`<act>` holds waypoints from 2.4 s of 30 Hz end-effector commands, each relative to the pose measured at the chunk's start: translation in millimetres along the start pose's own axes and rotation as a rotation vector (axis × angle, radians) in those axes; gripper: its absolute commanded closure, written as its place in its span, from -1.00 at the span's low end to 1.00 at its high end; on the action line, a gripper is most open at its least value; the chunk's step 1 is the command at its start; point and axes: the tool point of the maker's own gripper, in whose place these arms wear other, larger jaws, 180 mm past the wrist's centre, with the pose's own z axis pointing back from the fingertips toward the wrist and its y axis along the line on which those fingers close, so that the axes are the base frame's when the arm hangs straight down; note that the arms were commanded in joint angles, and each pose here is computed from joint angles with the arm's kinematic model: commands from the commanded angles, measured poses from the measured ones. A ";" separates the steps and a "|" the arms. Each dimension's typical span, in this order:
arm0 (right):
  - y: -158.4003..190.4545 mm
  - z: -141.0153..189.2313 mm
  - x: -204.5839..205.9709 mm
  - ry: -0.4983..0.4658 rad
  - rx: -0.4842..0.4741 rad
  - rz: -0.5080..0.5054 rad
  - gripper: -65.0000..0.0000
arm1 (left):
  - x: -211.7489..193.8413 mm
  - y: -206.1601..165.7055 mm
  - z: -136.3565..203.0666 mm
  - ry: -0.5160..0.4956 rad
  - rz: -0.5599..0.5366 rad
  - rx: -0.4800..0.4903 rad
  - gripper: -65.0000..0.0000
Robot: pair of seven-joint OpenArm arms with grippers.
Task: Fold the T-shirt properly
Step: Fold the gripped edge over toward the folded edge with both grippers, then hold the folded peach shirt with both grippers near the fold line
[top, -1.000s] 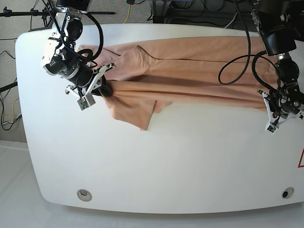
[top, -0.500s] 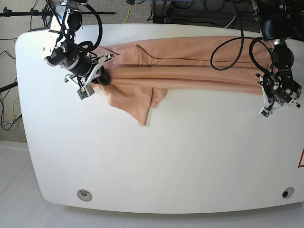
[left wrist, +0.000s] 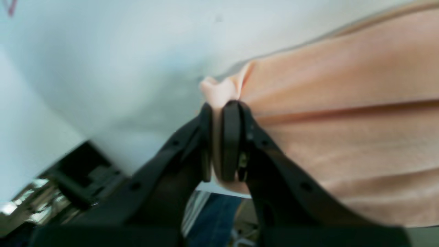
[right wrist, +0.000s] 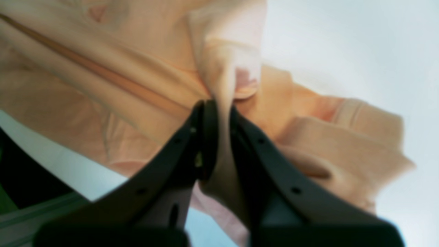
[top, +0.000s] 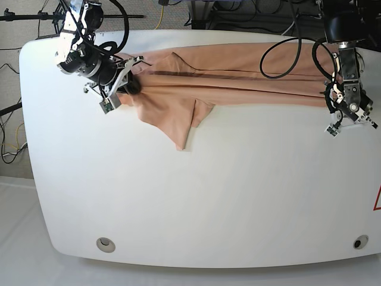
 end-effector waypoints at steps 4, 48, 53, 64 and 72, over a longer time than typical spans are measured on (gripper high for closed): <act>-9.1 0.6 -6.2 0.015 -0.017 -0.007 1.00 | -17.5 15.2 3.5 0.068 -0.012 0.069 0.91; -32.2 -17.1 -36.0 0.111 -0.010 -0.083 1.00 | -17.8 28.0 13.8 0.185 -0.042 0.230 0.03; -32.4 -17.2 -35.3 0.110 -0.010 -0.083 1.00 | -19.9 26.3 13.0 0.189 -0.044 0.227 0.02; -30.9 -18.0 -35.2 0.108 -0.007 -0.086 1.00 | -45.7 24.3 8.3 0.238 -0.015 0.213 0.02; -31.5 -18.8 -30.8 0.099 -0.007 -0.083 1.00 | -62.7 49.3 12.0 0.271 -0.005 0.259 0.02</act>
